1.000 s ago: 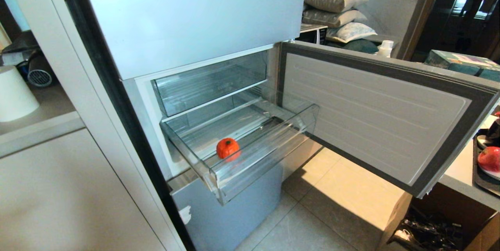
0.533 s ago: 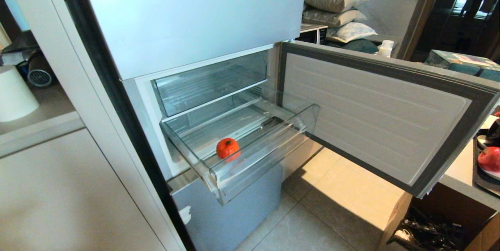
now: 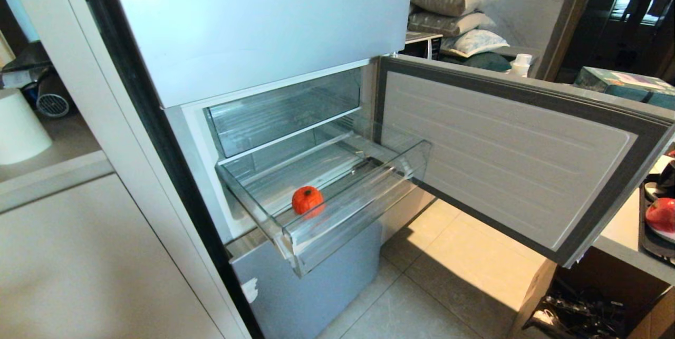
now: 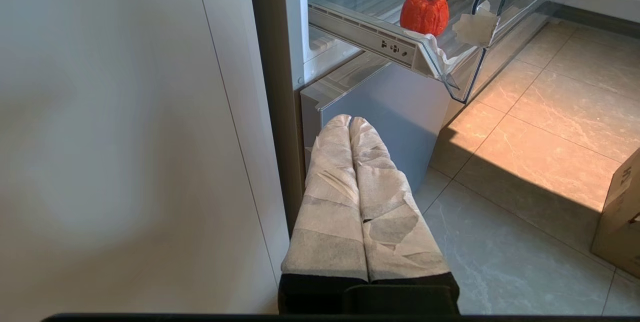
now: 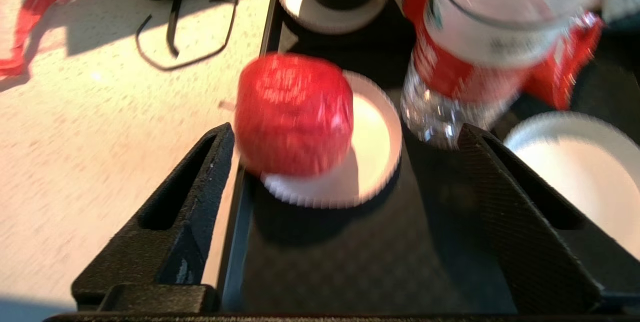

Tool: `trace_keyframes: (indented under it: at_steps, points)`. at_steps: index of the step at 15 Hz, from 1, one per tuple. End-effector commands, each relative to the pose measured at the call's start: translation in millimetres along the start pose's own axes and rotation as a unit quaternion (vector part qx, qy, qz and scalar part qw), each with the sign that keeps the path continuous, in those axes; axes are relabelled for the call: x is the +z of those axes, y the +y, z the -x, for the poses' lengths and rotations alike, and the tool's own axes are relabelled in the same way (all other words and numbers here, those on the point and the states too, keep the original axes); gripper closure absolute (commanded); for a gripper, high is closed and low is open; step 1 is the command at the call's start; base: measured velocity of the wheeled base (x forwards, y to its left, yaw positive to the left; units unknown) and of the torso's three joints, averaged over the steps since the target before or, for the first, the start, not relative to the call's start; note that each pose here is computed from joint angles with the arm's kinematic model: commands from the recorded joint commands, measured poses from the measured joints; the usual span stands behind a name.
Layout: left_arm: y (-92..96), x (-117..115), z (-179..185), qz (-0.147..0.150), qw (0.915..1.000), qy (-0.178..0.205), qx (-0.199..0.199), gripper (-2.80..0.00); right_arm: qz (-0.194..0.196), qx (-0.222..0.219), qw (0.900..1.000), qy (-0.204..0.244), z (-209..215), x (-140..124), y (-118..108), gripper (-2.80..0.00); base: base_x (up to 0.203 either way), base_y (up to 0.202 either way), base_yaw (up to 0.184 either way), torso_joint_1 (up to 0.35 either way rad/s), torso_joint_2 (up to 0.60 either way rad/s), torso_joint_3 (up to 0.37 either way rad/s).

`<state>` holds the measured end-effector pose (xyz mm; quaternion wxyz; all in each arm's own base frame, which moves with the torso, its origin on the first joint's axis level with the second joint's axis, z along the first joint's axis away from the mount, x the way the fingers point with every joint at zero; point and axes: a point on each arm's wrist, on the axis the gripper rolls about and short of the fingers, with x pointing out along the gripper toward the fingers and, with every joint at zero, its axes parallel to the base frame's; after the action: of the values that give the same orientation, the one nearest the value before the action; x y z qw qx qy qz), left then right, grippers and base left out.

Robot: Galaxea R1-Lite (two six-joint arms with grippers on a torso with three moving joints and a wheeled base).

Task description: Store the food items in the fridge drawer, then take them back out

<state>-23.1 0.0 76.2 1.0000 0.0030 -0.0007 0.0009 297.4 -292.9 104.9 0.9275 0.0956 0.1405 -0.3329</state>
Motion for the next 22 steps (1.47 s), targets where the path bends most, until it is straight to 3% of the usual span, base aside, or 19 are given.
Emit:
trace_keyframes:
  at_steps: [1,4,6,19,20,21,22]
  points:
    - [0.0,0,0,0.0,1.0,0.001,0.0,0.0,0.004,0.012,1.0,0.005,-24,-11,-3,-2.8,0.0,0.0,0.0,0.0,0.0,0.0]
    - [0.0,0,0,0.0,1.0,0.001,0.0,0.0,0.007,0.024,1.0,-0.005,-44,-12,-3,-2.8,0.0,0.0,0.0,0.0,0.0,0.0]
    - [0.0,0,0,0.0,1.0,0.001,0.0,0.0,0.007,0.055,0.998,-0.004,-50,-15,-2,-2.8,0.0,0.0,0.0,0.0,0.0,0.0]
    - [0.0,0,0,0.0,1.0,0.0,0.0,0.0,0.003,0.071,0.997,0.005,-81,-38,0,-2.8,0.0,0.0,0.0,0.0,0.0,0.0]
    - [0.0,0,0,0.0,1.0,0.001,0.0,0.0,0.003,0.072,0.997,0.004,-82,-38,0,-0.81,0.0,0.0,0.0,0.0,0.0,0.0]
    - [0.0,0,0,0.0,1.0,0.0,-0.001,0.0,0.003,0.073,0.997,0.001,-85,-37,1,0.0,0.0,0.0,0.0,0.0,0.0,0.0]
    - [0.0,0,0,0.0,1.0,0.001,0.0,0.0,0.004,0.073,0.997,0.0,-85,-37,1,0.0,0.0,0.0,0.0,0.0,0.0,0.0]
